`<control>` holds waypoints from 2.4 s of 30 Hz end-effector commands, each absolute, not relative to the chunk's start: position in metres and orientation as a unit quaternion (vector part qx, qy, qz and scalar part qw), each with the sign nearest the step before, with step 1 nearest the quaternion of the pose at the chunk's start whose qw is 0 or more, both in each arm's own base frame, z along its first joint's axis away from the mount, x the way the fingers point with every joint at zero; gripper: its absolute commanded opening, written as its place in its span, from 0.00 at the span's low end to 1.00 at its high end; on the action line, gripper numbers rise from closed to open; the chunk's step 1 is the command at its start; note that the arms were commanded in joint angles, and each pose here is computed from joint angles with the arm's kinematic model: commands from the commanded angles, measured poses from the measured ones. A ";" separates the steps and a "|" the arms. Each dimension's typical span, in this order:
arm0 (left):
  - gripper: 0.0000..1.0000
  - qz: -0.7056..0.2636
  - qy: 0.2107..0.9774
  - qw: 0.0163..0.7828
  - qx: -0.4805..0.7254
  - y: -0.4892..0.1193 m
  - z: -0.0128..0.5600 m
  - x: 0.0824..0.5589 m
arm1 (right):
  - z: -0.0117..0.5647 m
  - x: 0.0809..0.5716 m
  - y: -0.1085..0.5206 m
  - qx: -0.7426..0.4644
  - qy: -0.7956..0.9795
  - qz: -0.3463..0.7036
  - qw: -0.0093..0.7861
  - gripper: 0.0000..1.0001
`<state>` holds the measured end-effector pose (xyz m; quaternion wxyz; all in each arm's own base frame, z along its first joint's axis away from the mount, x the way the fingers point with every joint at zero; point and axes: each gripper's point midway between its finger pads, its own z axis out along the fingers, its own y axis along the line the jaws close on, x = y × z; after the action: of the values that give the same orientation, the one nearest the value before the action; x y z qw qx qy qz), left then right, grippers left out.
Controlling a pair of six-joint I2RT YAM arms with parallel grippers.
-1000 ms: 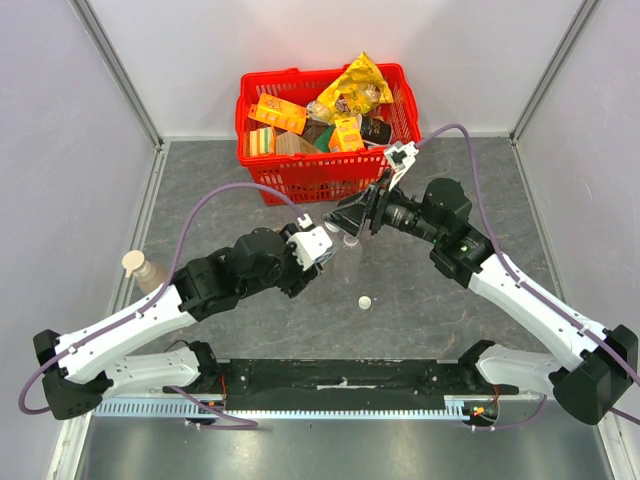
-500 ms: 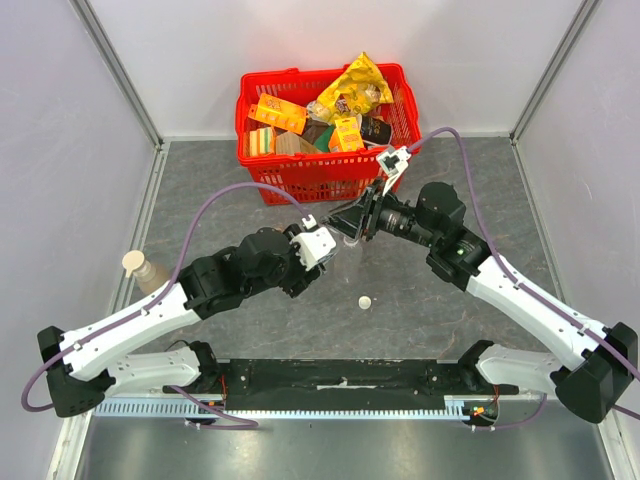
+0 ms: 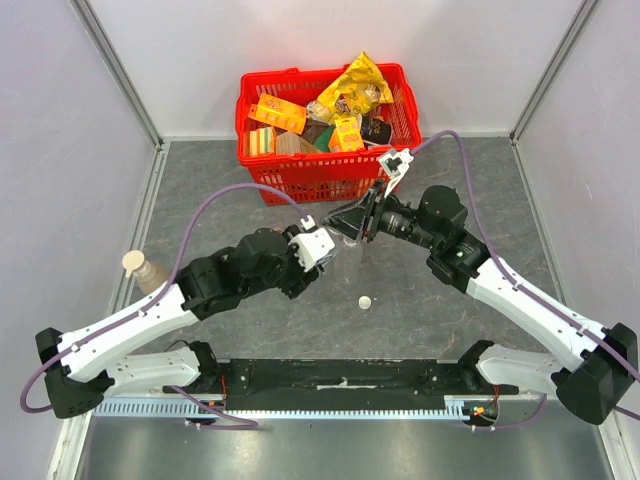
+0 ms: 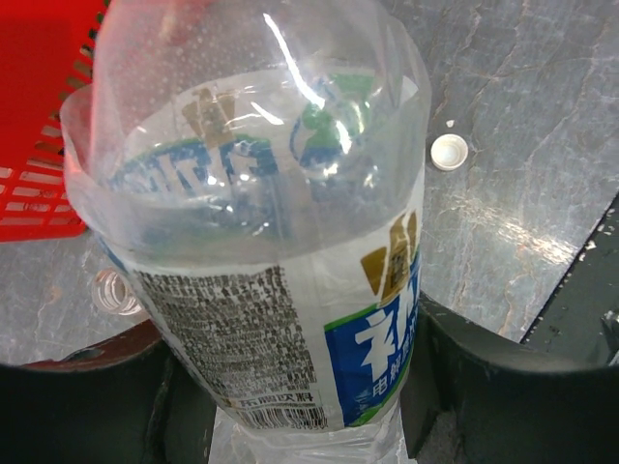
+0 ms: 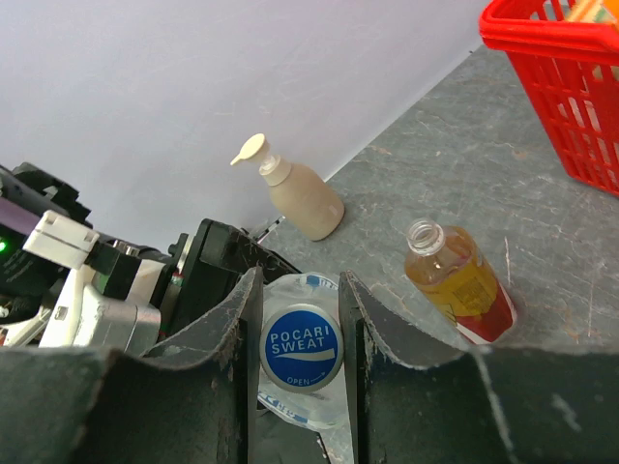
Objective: Unscrew the bottle caps
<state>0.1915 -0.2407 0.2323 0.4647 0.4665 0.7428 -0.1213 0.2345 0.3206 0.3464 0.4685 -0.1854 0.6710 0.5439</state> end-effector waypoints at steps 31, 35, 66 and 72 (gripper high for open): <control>0.13 -0.457 0.491 0.391 0.630 -0.283 0.335 0.048 | 0.422 0.085 0.289 -0.499 0.347 0.625 0.489 0.00; 0.12 -0.449 0.499 0.388 0.631 -0.285 0.330 0.052 | 0.425 0.086 0.289 -0.498 0.345 0.623 0.494 0.00; 0.11 -0.233 0.664 0.494 0.511 -0.262 0.287 0.157 | 0.437 0.204 0.279 -0.211 0.567 0.530 0.594 0.98; 0.12 -0.168 0.701 0.505 0.475 -0.251 0.280 0.182 | 0.414 0.224 0.290 -0.181 0.615 0.525 0.559 0.98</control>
<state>0.1576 -0.2567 0.2711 0.4691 0.5238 0.6781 -0.2140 0.2121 0.2914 0.4083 0.5623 -0.2158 0.5975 0.5294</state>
